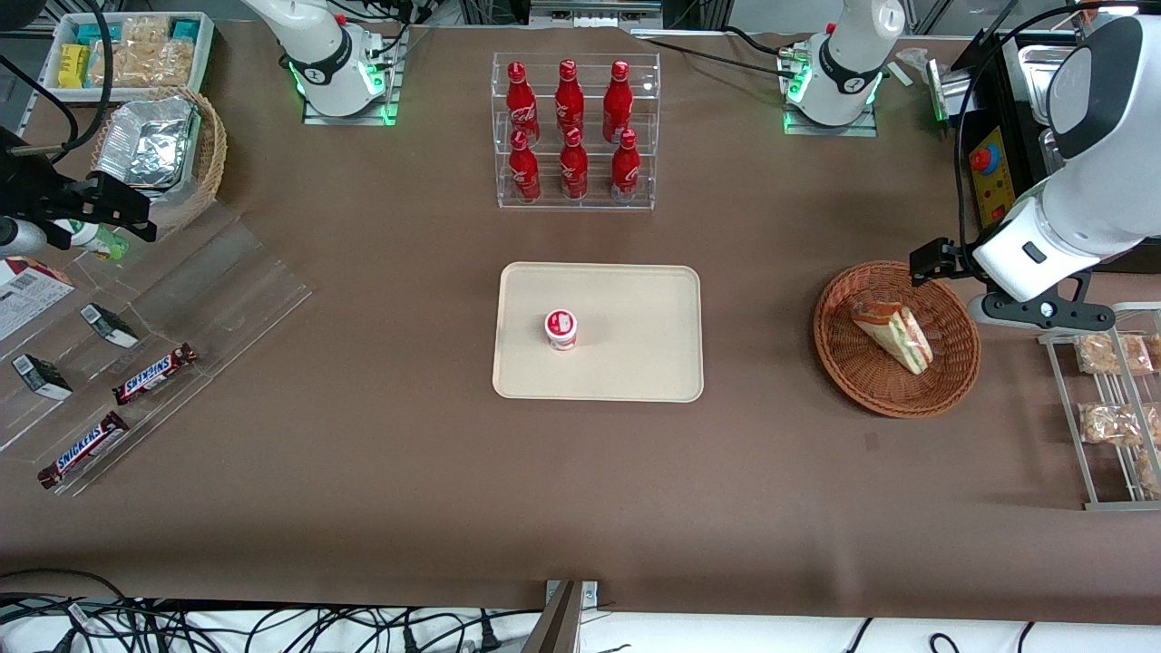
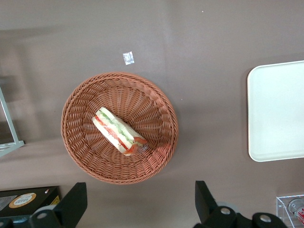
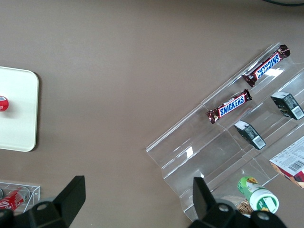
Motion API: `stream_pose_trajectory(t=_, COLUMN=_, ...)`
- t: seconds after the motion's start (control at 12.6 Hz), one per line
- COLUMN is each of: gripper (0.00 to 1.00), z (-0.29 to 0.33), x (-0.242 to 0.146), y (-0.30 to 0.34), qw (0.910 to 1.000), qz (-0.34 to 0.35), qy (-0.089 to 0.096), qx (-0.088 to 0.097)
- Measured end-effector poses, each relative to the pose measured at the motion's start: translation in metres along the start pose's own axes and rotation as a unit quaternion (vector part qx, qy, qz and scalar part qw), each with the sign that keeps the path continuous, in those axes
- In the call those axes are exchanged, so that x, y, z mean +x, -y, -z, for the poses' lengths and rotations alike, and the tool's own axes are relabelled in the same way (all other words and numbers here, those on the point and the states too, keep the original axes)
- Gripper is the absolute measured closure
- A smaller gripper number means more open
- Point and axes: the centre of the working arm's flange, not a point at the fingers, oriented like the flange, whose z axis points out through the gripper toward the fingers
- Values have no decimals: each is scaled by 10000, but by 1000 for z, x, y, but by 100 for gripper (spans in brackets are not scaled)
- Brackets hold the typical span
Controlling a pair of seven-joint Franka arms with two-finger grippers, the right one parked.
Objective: Place sandwich from basket to tray
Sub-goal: 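Lower the open left gripper toward the sandwich in the wicker basket, then close the left gripper on the wrapped sandwich's edge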
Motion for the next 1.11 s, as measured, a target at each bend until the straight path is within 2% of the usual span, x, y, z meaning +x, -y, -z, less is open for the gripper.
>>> stream_pose_trajectory(t=0.4, gripper=0, z=-2, x=1, y=8, qw=10000, qz=91, qy=34, qx=-10)
stream_pose_trajectory(t=0.63, gripper=0, z=-34, x=12, y=38, qw=9960, qz=846, qy=290, qx=-47)
stream_pose_trajectory(t=0.71, gripper=0, z=-48, x=19, y=50, qw=9932, qz=1115, qy=320, qx=-61)
stream_pose_trajectory(t=0.87, gripper=0, z=-77, x=32, y=60, qw=9845, qz=1714, qy=351, qx=-71)
stream_pose_trajectory(t=0.95, gripper=0, z=-90, x=39, y=59, qw=9768, qz=2109, qy=381, qx=-62)
stream_pose_trajectory(t=1.03, gripper=0, z=-103, x=44, y=58, qw=9676, qz=2493, qy=406, qx=7)
stream_pose_trajectory(t=1.11, gripper=0, z=-117, x=47, y=56, qw=9575, qz=2847, qy=417, qx=193)
